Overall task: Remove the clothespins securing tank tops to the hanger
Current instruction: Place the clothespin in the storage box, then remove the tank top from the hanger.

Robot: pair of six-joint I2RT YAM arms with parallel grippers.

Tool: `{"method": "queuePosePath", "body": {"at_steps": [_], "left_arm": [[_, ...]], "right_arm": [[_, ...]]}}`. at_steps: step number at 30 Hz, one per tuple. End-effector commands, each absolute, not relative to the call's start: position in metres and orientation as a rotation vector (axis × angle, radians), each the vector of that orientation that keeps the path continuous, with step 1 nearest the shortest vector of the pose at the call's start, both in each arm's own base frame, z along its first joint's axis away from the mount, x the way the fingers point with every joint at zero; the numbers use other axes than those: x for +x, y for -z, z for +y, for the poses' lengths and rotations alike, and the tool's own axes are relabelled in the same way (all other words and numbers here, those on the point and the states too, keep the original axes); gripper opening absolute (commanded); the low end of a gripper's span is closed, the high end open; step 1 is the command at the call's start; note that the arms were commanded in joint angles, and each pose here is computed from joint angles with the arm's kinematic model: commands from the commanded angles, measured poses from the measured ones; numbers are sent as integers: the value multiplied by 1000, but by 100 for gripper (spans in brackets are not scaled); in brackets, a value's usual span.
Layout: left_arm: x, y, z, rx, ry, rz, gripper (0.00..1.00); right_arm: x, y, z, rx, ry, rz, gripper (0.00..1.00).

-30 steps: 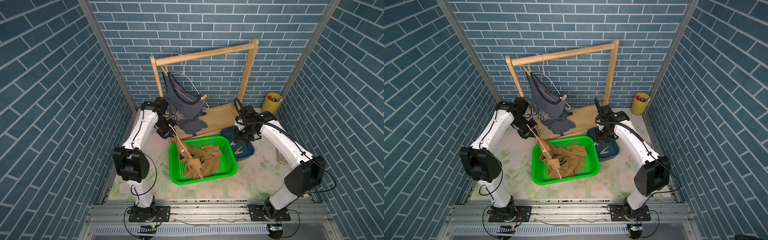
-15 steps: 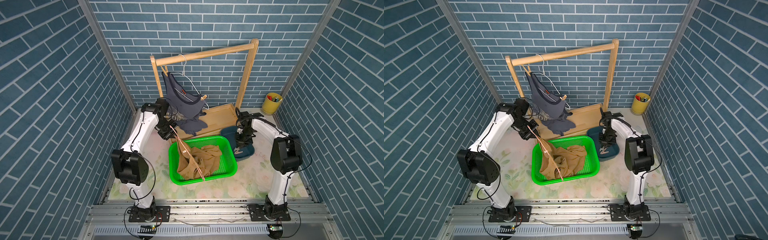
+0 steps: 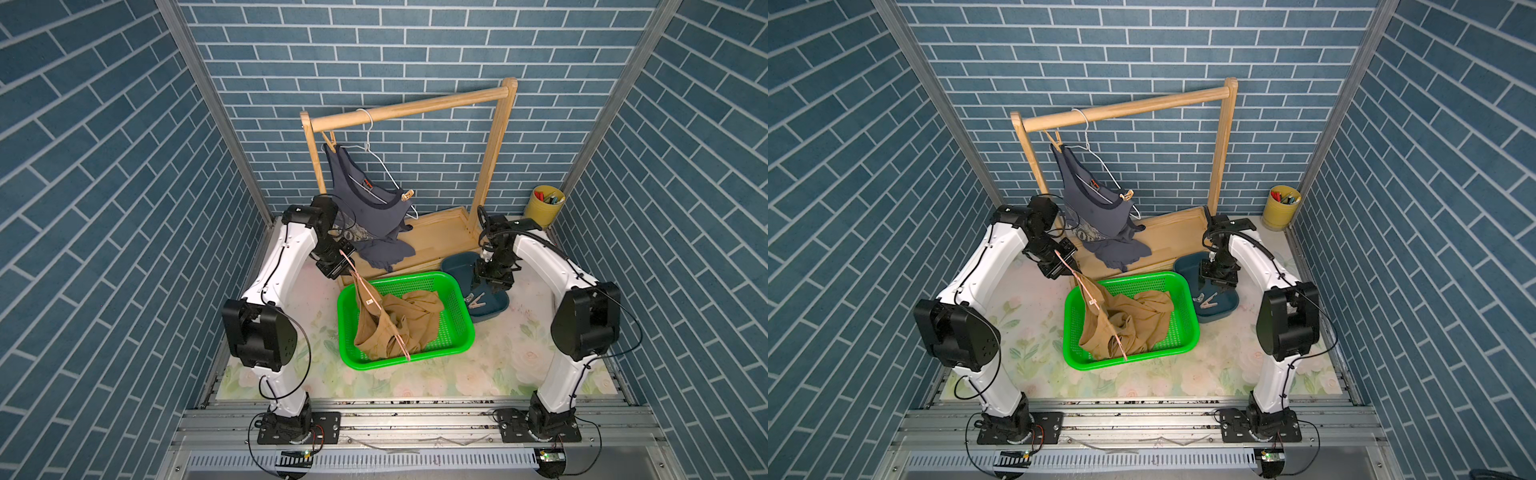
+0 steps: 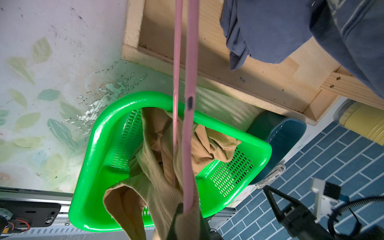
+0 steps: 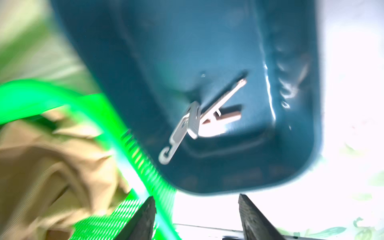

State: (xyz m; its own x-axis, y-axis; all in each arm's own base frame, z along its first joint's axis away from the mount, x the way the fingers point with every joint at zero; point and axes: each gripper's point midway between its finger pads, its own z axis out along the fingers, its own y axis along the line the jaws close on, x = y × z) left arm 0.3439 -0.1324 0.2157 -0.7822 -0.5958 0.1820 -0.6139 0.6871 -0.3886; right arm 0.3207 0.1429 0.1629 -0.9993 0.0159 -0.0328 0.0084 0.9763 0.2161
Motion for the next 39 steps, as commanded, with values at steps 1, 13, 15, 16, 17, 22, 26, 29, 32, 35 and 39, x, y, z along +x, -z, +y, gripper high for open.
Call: {"method": "queuePosePath", "body": {"at_steps": [1,13,15,16,17,22,26,29,32,35,39], "left_arm": [[341,-233,-133,1029,-709,-2877,0],[359,-258,-147,973,-770,-2979,0],[360,-263,-151,954,-769,-3003,0],[359,-266,-153,944,-774,-3011,0],[359,-268,-154,946,-782,-3015,0],[359,-280,-157,992,-845,-3006,0],[360,-290,-157,1007,-873,-3016,0],[363,-295,-159,999,-895,-3023,0],[365,-299,-160,988,-911,-3033,0],[365,-302,-159,964,-913,-3050,0],[364,-303,-156,934,-878,-3077,0]], "right_arm": [[291,-228,173,-39,-544,2977,64],[237,-306,348,-598,-1064,2814,64],[236,-304,365,-641,-1086,2807,64],[235,-303,372,-660,-1094,2805,64],[235,-301,379,-674,-1103,2803,64],[232,-290,395,-686,-1107,2817,62],[225,-281,395,-691,-1075,2852,59],[217,-276,392,-706,-1044,2867,59],[208,-267,387,-716,-1010,2898,57],[201,-257,378,-718,-962,2926,55],[197,-254,368,-693,-949,2930,42]]}}
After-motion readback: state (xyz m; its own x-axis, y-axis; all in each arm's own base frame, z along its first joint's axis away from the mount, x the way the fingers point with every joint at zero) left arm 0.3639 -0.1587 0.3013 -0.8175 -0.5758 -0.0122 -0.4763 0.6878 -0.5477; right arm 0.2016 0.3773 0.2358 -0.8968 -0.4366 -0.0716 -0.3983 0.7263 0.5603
